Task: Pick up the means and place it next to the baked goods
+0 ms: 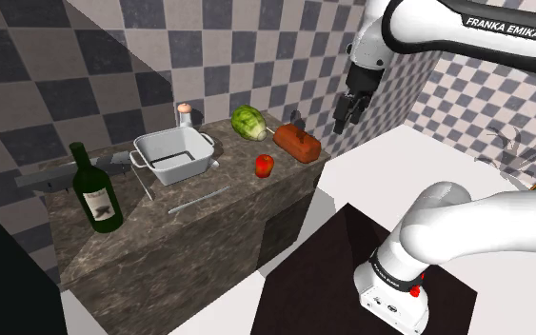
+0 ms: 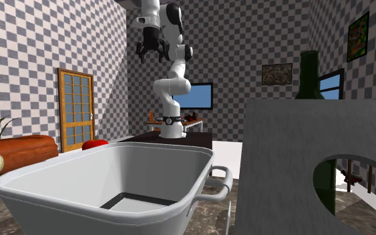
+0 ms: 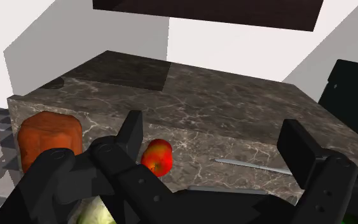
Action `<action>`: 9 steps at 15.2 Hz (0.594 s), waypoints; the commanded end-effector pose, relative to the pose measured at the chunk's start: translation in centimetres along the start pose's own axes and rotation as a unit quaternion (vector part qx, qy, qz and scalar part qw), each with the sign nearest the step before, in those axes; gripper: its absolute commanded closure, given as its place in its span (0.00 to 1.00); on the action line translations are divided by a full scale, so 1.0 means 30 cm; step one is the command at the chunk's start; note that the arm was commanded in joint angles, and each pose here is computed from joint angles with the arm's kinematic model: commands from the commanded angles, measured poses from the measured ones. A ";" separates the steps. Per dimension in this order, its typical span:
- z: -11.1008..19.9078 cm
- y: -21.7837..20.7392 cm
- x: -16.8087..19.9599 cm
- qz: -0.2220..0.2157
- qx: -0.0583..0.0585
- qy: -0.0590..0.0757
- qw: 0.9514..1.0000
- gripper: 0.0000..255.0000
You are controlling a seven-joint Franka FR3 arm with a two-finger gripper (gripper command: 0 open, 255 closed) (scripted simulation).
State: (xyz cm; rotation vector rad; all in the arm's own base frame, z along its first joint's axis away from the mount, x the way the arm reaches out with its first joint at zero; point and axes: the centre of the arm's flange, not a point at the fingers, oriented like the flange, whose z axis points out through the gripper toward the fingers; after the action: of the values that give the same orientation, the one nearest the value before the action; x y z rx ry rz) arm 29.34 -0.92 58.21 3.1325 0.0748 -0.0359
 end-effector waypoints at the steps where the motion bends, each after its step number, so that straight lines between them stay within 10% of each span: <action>1: 0.000 0.000 0.000 0.000 0.000 0.000 1.000 0.00; 9: 0.217 0.010 0.270 -0.124 0.002 0.006 0.992 0.00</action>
State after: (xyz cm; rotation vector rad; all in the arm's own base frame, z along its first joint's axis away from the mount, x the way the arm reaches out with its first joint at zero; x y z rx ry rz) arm 36.33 -1.07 52.34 3.1132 0.4121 -0.0245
